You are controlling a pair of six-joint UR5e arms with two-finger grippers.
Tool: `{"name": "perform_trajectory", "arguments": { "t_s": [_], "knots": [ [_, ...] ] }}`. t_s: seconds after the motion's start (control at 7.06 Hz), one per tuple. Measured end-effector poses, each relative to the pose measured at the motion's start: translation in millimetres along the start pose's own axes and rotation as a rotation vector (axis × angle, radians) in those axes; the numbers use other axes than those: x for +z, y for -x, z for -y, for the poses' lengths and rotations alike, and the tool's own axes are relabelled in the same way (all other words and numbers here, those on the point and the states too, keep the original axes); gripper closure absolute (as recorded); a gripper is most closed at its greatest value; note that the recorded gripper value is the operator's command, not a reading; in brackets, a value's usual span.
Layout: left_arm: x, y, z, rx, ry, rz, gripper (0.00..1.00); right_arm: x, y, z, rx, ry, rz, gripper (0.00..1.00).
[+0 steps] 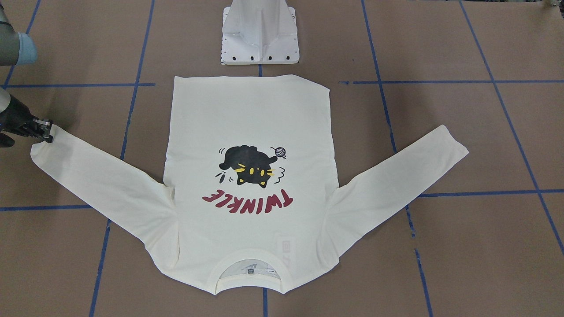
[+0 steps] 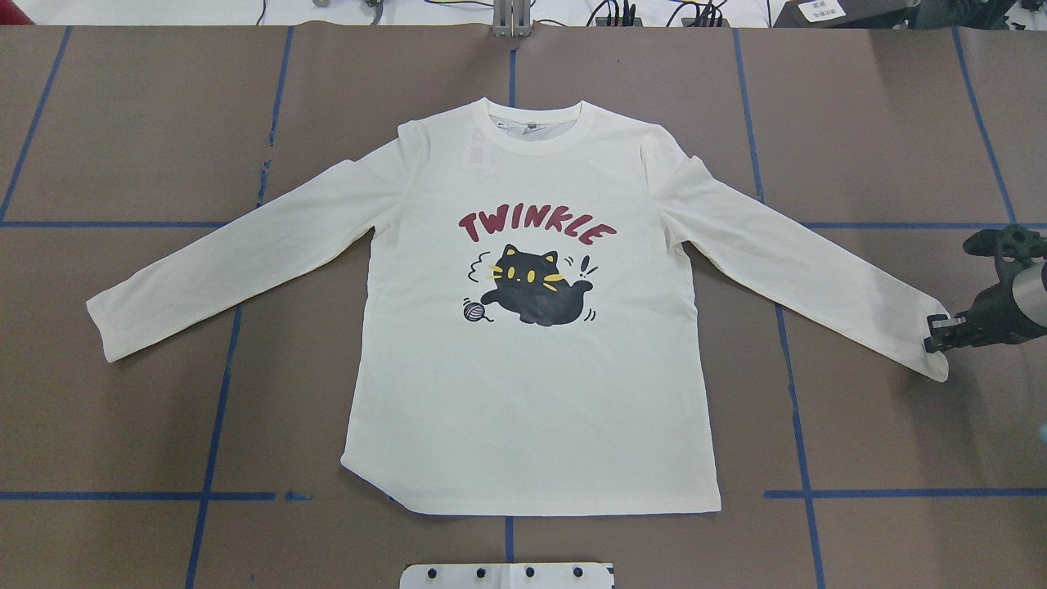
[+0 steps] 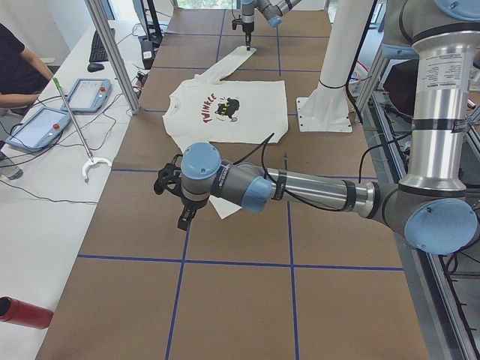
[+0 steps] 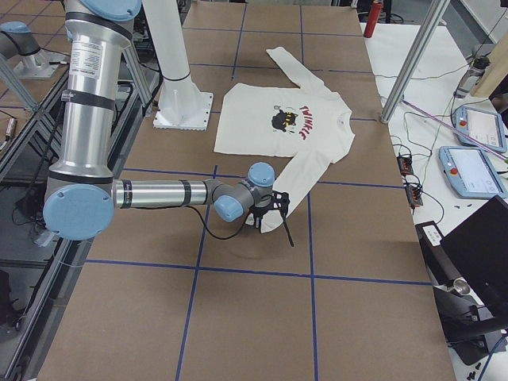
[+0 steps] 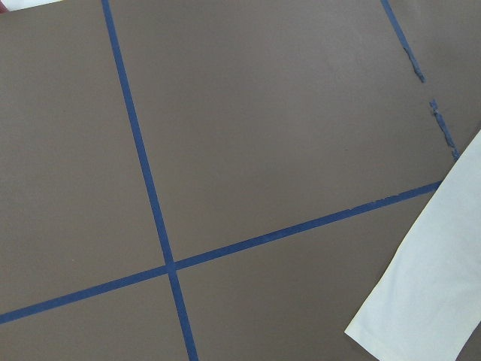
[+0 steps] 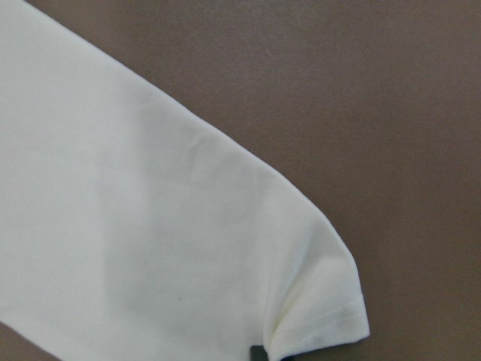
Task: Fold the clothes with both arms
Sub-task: 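Lower the right gripper to the sleeve cuff nearest it and grasp it, then lift the grasped sleeve with the right gripper and fold it across the shirt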
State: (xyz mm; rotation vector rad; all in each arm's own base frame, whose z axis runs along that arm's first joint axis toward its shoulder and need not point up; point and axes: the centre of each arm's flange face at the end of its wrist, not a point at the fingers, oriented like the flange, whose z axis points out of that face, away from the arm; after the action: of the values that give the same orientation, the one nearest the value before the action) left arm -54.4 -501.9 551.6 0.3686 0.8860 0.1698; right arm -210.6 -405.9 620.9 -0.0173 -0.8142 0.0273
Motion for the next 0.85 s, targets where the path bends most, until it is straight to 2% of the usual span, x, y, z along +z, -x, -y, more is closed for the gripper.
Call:
{"name": "perform_trajectory", "arguments": {
  "t_s": [0.14,0.42,0.85],
  "knots": [
    [0,0,0,0.000,0.000,0.000,0.00,-16,20,3,-0.016,-0.027,0.030,1.00],
    [0,0,1,0.000,-0.001,-0.001,0.00,-51,95,33,-0.033,-0.101,0.129,1.00],
    [0,-1,4,0.002,-0.003,-0.001,0.00,-95,244,118,-0.041,-0.200,0.285,1.00]
  ]
}}
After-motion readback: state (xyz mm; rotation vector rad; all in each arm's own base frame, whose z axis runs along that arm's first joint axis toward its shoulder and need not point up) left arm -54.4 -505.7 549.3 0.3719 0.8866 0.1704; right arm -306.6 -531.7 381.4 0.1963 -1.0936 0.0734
